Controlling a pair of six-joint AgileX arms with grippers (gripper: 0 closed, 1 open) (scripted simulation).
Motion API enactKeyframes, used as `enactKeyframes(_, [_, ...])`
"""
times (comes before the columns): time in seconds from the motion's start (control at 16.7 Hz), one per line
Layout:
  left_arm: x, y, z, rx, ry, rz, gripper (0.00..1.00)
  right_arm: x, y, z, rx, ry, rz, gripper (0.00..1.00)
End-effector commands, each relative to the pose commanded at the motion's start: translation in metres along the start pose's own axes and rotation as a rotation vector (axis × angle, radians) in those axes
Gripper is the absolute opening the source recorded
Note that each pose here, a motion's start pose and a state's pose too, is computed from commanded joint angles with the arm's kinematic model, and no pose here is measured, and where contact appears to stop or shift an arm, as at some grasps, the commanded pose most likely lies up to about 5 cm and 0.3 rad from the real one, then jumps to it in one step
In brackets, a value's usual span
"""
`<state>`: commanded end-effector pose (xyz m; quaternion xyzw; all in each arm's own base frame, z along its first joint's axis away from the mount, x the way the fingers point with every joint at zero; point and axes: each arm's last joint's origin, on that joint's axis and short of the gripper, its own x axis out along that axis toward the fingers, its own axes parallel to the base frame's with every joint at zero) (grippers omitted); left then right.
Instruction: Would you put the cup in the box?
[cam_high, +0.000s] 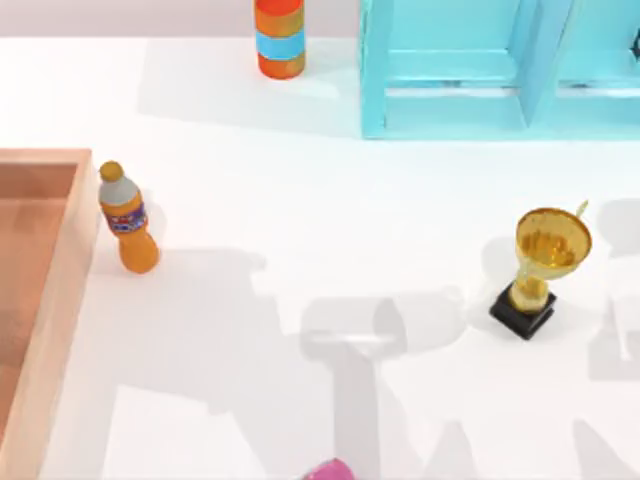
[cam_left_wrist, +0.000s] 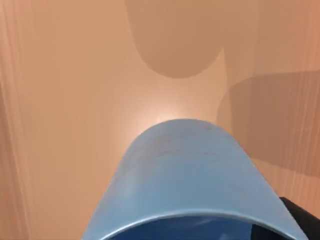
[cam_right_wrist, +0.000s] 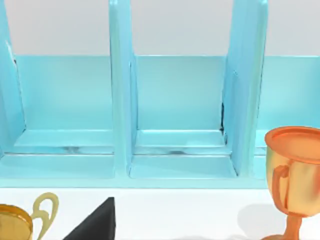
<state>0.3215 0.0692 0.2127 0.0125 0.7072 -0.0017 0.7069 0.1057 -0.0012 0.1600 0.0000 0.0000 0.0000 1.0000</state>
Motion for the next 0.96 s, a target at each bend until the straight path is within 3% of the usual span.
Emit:
enactKeyframes(0.6, [0.0000,0.0000,0.0000,0.000,0.000,0.000,0.98,0.0000,0.0000,0.0000,0.000,0.000,0.000,1.00])
enactKeyframes(0.96, [0.0000,0.0000,0.0000,0.000,0.000,0.000,1.00,0.0000,0.0000,0.0000,0.000,0.000,0.000,1.00])
